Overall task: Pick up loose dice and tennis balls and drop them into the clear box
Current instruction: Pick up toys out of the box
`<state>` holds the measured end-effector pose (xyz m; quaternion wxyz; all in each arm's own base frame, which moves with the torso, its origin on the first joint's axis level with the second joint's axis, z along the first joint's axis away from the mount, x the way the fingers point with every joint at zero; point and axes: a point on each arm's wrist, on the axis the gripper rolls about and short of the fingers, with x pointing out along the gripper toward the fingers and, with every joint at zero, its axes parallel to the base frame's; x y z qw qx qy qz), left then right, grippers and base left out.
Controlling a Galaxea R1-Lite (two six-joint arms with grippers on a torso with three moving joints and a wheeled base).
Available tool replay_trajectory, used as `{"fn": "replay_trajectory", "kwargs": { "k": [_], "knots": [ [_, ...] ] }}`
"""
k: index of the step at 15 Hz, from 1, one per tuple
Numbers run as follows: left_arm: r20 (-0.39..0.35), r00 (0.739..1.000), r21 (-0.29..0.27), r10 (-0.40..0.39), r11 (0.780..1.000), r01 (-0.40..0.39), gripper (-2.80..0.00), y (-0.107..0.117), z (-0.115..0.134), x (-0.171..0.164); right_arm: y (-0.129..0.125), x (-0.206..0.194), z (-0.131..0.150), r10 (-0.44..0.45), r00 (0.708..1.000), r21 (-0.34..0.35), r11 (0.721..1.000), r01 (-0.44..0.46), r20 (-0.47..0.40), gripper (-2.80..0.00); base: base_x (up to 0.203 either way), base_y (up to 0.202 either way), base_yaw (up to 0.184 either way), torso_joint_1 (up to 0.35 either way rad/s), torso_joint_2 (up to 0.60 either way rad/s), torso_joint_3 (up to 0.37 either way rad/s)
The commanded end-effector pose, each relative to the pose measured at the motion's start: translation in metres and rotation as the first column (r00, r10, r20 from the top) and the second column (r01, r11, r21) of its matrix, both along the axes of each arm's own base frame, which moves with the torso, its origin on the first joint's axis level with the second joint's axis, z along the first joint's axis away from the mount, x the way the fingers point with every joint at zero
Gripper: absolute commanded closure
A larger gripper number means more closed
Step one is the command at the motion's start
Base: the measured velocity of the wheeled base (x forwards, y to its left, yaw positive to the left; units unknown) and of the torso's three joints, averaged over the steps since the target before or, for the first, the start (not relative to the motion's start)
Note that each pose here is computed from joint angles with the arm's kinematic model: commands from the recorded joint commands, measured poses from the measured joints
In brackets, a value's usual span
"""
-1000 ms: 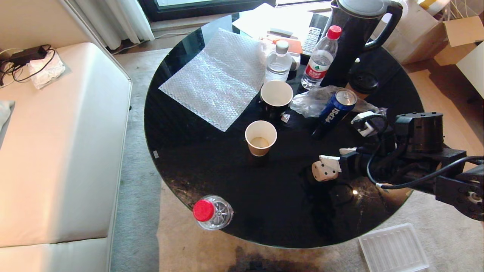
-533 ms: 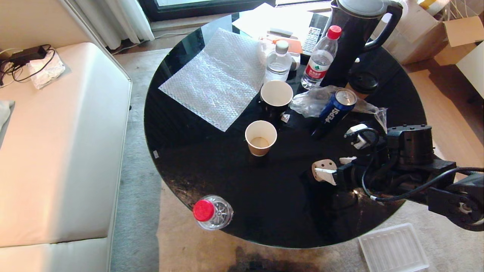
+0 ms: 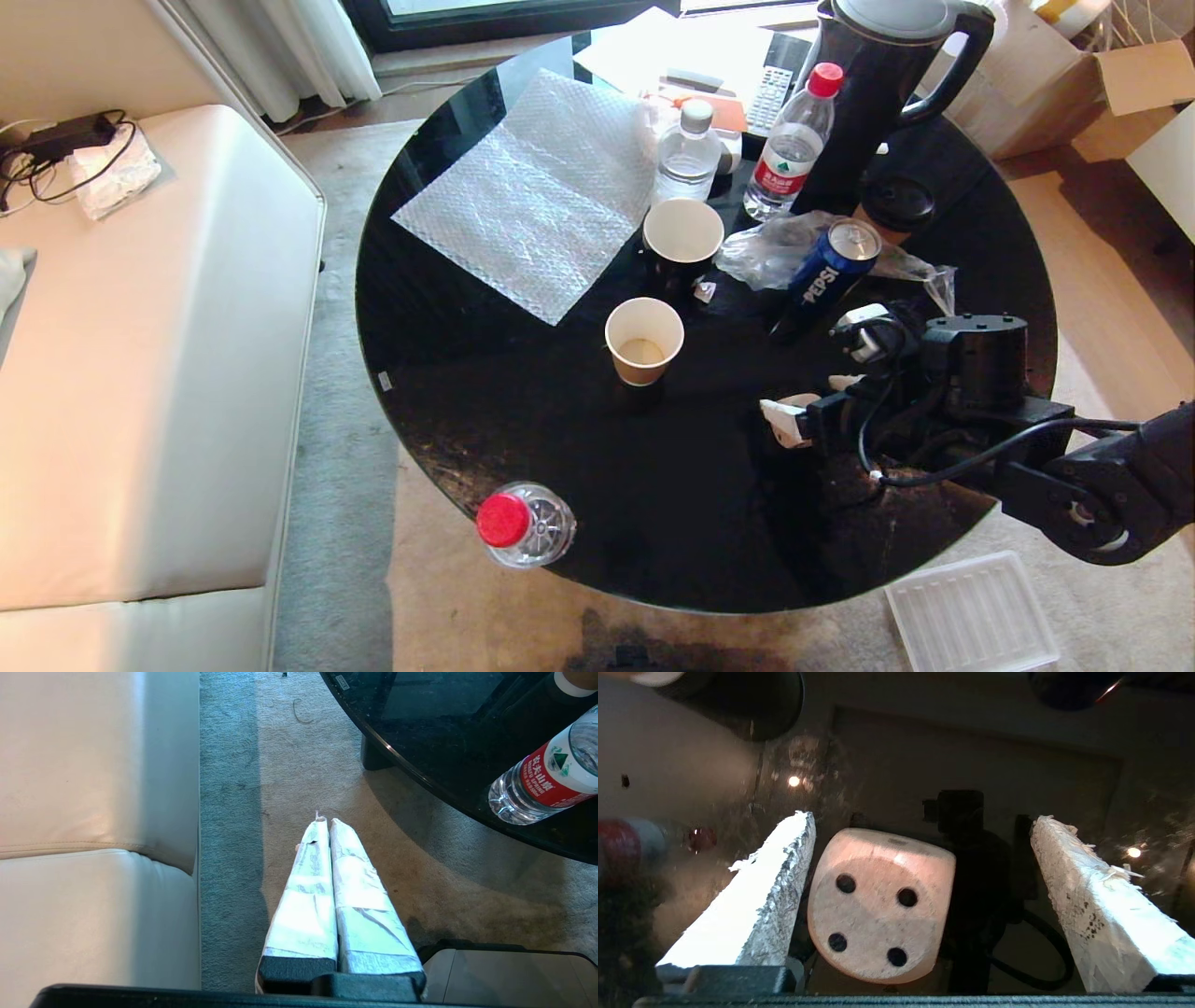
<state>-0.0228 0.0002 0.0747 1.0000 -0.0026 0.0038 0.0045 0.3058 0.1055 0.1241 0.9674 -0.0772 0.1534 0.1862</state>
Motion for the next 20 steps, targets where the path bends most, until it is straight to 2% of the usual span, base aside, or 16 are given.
{"fn": "replay_trajectory", "kwargs": {
  "k": [1,7,12,13,17,20],
  "knots": [
    [-0.001,1.0,-0.001,0.0,1.0,0.0,0.0,0.0,0.0,0.0,0.0,0.0,0.001,0.003,1.0,0.0,1.0,-0.003,0.005,-2.8,0.0,0.0,0.0,0.0,0.0,0.0],
    [0.0,1.0,-0.001,0.0,1.0,0.0,0.0,0.0,0.0,0.0,0.0,-0.005,-0.008,0.005,0.999,-0.023,1.0,-0.006,-0.047,-2.8,0.0,0.0,0.0,0.0,0.0,0.0],
    [0.0,1.0,-0.001,0.0,1.0,0.0,0.0,0.0,0.0,0.0,0.001,-0.004,-0.01,0.002,0.999,-0.026,1.0,-0.004,-0.045,-2.8,0.0,0.0,0.0,0.0,0.0,0.0],
    [0.0,1.0,-0.001,0.0,1.0,0.0,0.0,0.0,0.0,0.0,0.001,-0.004,-0.009,0.006,0.999,-0.023,1.0,-0.007,-0.04,0.0,0.0,0.0,0.0,0.0,0.0,0.0],
    [-0.001,1.0,-0.001,0.0,1.0,0.0,0.0,0.0,0.0,0.0,0.001,-0.004,-0.013,0.008,0.999,-0.044,0.999,-0.01,-0.048,0.0,0.0,0.0,0.0,0.0,0.0,0.0],
    [0.0,1.0,-0.001,0.0,1.0,0.0,0.0,0.0,0.0,0.0,-0.002,-0.012,0.001,0.007,1.0,-0.034,0.999,-0.008,-0.018,0.0,0.0,0.0,0.0,0.0,0.0,0.0]
  ]
}}
